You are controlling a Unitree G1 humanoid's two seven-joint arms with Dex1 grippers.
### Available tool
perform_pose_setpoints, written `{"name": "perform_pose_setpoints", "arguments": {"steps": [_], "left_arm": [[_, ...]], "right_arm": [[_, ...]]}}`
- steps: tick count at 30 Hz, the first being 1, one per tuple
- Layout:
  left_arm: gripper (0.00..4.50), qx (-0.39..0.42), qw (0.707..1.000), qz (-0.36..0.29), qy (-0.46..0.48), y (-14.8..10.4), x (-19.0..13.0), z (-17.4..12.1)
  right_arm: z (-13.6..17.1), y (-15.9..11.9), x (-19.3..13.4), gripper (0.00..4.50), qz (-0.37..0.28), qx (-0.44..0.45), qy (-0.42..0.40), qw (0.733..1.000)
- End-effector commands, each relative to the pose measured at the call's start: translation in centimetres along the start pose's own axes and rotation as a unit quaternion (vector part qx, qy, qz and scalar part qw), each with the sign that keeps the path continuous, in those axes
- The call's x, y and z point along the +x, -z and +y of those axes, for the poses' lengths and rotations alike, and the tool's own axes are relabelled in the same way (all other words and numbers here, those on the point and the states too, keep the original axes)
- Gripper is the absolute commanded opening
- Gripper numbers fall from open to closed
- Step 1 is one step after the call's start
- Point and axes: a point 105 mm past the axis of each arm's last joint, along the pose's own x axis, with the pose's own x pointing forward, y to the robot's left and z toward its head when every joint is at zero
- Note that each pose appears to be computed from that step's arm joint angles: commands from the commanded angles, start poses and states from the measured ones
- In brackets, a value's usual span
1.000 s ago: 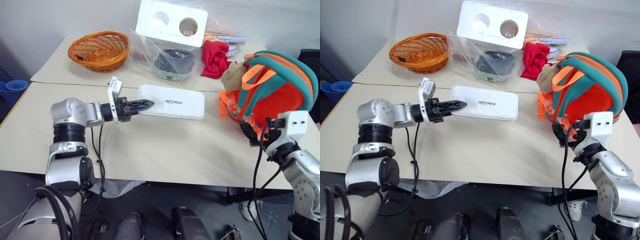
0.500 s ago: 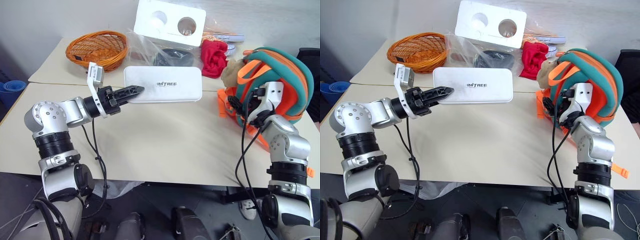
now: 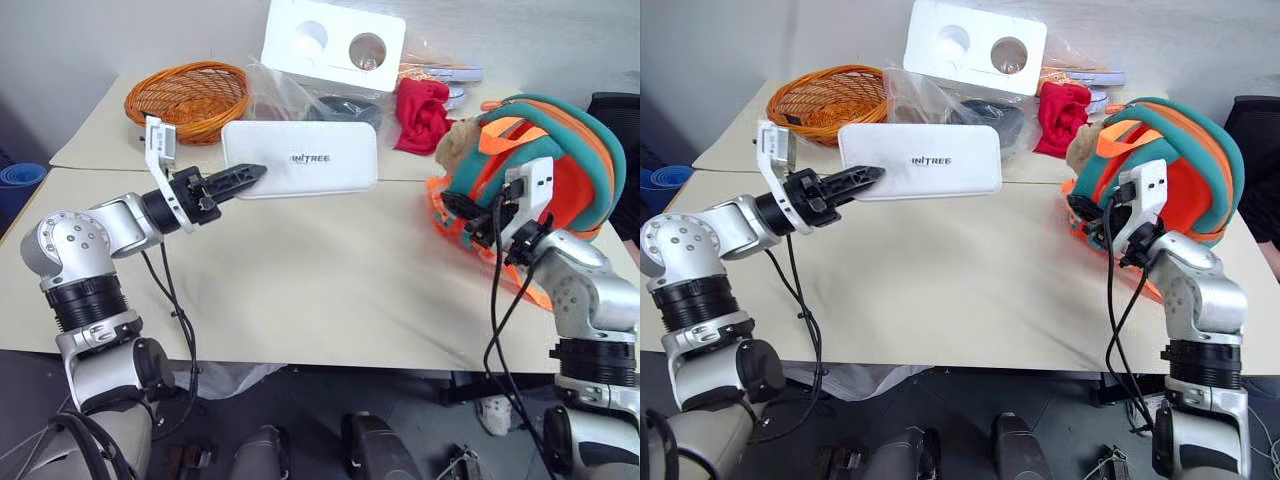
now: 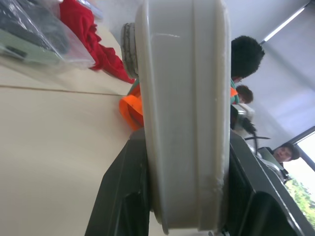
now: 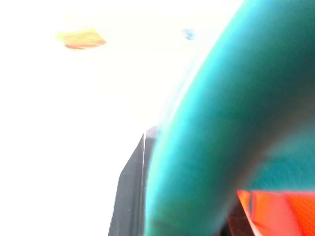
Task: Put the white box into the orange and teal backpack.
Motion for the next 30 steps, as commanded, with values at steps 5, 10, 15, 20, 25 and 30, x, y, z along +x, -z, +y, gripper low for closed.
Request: {"name": "perform_pose_setpoints", "arguments": {"steps": [5,10,15,20,25,30], "left_arm": [[1.39,0.093,0.991,-0.061,0.075,-3.7,-0.3,-2.9],[1.39,0.112,0.981,-0.070,0.141,-3.8,-0.1,-5.4],[1.39,0.128,0.969,-0.040,0.208,-1.8,0.1,-7.7],[1.39,0.194,0.961,0.022,0.196,1.4,2.1,-7.0],[1.39,0.257,0.949,0.035,0.179,1.9,3.6,-6.1],[1.39,0.248,0.947,0.020,0.201,0.4,2.9,-6.6]], "right_arm": [[9.7,-2.7,-5.5,0.02,0.062,-0.027,-0.250,0.966],[12.5,-3.9,-8.6,0.02,0.090,-0.008,-0.321,0.943],[11.6,-4.0,-9.6,0.02,0.113,0.012,-0.298,0.948],[11.1,-4.5,-9.9,0.02,0.109,0.018,-0.291,0.950],[10.8,-4.3,-9.9,0.02,0.112,0.022,-0.286,0.951],[11.4,-4.4,-10.8,0.02,0.113,0.034,-0.294,0.948]]}}
